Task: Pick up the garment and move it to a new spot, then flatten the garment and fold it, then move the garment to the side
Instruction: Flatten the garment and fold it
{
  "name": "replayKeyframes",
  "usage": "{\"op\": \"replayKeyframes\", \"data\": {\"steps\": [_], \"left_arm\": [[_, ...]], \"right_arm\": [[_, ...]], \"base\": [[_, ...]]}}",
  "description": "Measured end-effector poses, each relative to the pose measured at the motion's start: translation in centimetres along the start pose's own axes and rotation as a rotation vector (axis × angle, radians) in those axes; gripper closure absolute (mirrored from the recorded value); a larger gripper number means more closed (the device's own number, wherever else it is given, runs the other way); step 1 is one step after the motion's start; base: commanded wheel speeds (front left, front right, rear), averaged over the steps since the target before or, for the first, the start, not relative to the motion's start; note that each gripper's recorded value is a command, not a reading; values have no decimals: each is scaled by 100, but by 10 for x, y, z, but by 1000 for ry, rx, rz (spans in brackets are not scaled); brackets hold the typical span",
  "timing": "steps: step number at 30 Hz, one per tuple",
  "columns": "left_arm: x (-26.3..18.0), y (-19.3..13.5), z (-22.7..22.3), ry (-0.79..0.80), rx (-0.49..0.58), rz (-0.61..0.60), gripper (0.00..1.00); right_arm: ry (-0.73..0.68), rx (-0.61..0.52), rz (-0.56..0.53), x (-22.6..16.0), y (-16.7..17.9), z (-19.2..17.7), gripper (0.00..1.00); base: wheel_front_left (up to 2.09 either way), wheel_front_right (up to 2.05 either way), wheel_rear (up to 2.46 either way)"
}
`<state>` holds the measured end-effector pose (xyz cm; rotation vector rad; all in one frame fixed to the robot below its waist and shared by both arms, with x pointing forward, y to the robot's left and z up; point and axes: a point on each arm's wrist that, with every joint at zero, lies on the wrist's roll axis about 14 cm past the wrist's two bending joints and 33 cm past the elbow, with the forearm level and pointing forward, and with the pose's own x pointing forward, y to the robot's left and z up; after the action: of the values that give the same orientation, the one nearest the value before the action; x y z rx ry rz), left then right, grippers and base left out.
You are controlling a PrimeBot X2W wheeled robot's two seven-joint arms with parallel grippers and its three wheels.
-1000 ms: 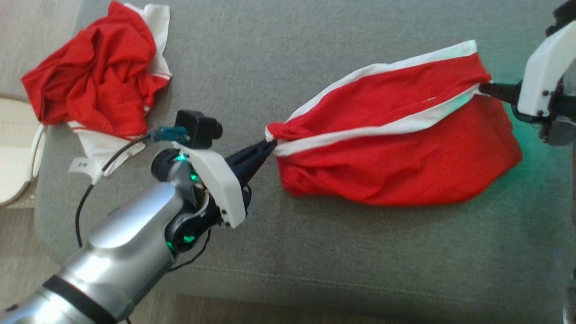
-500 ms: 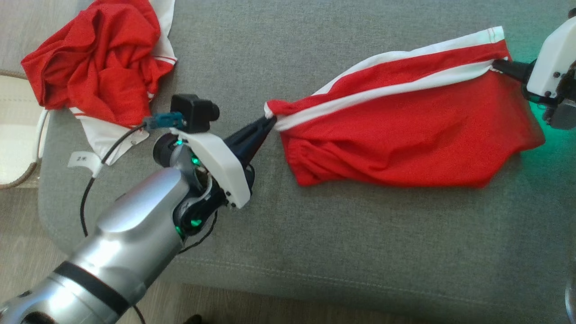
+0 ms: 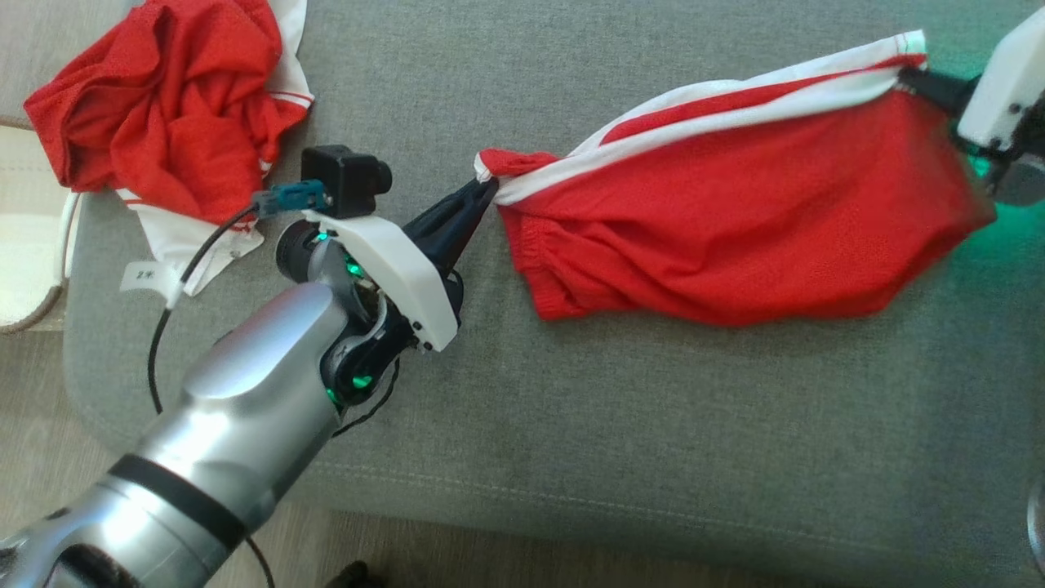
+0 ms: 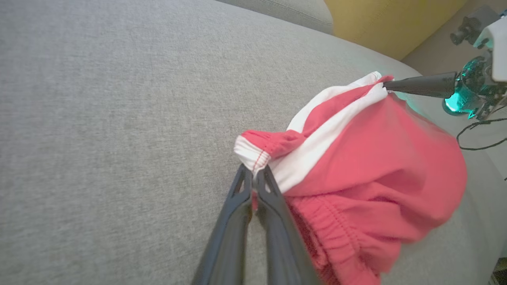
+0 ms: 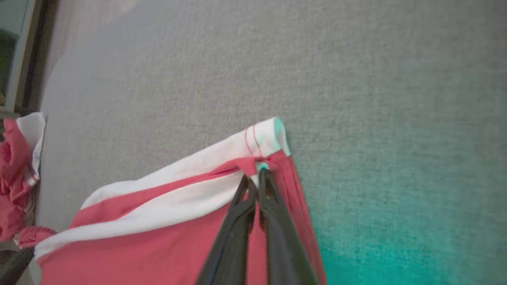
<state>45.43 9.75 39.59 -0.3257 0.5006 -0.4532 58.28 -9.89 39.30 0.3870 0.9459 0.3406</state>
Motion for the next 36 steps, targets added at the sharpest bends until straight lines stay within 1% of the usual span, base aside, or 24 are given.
{"op": "replayKeyframes", "data": {"steps": [1, 3, 6, 11, 13, 17, 20, 26, 31, 32, 33, 36], "left_arm": [[0, 0, 0, -1, -2, 2, 0], [2, 5, 2, -21, -18, 24, 0], [3, 13, 5, -40, -24, 52, 0], [5, 20, 12, -77, -26, 81, 0], [5, 27, 16, -101, -30, 116, 0], [4, 39, 21, -129, -37, 181, 0], [5, 39, 22, -131, -36, 197, 0], [1, 42, 42, -192, -9, 239, 0], [-15, 27, 106, -402, 52, 251, 0], [-22, 24, 117, -447, 60, 259, 0], [-38, 21, 129, -519, 71, 279, 0], [-65, 18, 134, -598, 87, 319, 0]], "right_arm": [[-20, 16, 1, 1, -1, 4, 0], [-55, 45, 11, 1, -2, 11, 0], [-99, 49, 17, 2, 0, 21, 0], [-122, 59, 8, 4, -4, 23, 0], [-147, 51, -3, 3, -7, 26, 0], [-242, 28, -32, -4, -13, 41, 0], [-333, 13, -41, -13, -13, 54, 0], [-571, -18, -40, -50, -7, 88, 0], [-750, -125, -17, -91, 13, 101, 0], [-784, -143, -12, -100, 16, 101, 0], [-842, -184, -4, -118, 22, 98, 0], [-921, -239, 7, -145, 29, 88, 0]], "base": [[0, 0, 0], [0, 0, 0], [0, 0, 0], [0, 0, 0], [0, 0, 0], [0, 0, 0], [0, 0, 0], [0, 0, 0], [0, 0, 0], [0, 0, 0], [0, 0, 0], [0, 0, 0]]}}
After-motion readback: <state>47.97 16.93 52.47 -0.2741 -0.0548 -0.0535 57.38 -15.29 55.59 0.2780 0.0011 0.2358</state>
